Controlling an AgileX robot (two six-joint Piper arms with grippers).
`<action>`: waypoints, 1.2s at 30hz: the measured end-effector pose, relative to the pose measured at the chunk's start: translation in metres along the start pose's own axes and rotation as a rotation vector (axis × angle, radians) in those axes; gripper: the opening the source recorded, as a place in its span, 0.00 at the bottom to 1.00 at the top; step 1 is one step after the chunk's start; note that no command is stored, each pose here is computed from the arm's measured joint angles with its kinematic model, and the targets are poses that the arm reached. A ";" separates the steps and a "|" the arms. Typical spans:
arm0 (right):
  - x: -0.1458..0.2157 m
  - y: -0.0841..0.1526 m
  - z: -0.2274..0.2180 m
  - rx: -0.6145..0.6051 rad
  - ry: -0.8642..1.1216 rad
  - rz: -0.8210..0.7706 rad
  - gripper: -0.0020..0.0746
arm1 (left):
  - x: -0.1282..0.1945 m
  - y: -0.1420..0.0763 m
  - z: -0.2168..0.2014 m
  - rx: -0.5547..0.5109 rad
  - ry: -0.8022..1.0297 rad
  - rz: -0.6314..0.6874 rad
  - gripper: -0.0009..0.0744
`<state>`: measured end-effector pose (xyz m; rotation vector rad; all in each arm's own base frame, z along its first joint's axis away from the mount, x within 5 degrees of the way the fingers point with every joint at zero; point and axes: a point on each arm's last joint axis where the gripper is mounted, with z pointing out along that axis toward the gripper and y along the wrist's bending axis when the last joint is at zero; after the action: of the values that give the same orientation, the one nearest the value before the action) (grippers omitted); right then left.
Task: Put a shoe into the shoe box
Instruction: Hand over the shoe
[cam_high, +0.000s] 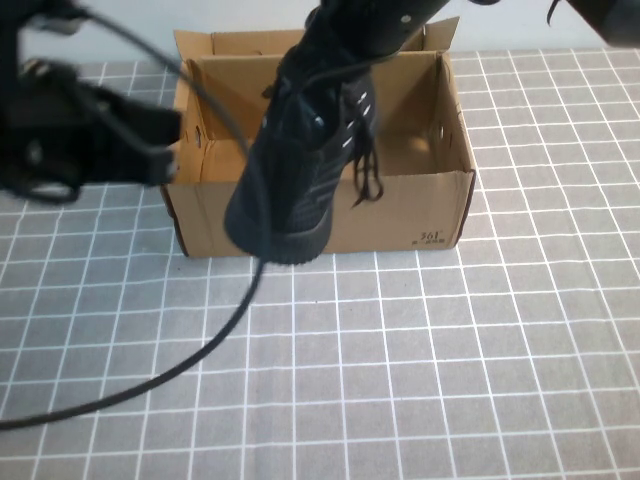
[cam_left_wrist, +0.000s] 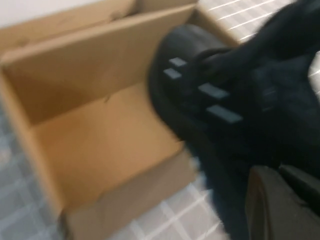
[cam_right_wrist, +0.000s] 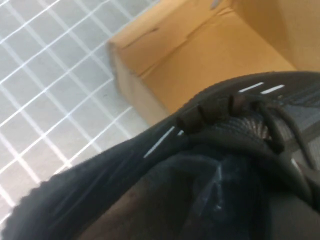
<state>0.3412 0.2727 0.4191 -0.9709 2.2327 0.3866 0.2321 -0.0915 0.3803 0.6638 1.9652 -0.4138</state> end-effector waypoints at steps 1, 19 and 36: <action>0.000 -0.005 0.003 0.006 0.002 0.007 0.02 | -0.005 -0.003 0.006 0.020 -0.001 0.018 0.01; -0.002 -0.032 -0.002 0.047 -0.029 0.071 0.02 | -0.024 -0.031 0.057 0.218 0.073 0.222 0.84; -0.003 -0.031 -0.001 0.042 -0.042 0.073 0.02 | -0.017 -0.024 0.106 0.246 0.019 0.119 0.89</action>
<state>0.3654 0.2526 0.4218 -0.8540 2.2338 0.3877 0.2983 -0.1729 0.3465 0.9387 1.8980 -0.5832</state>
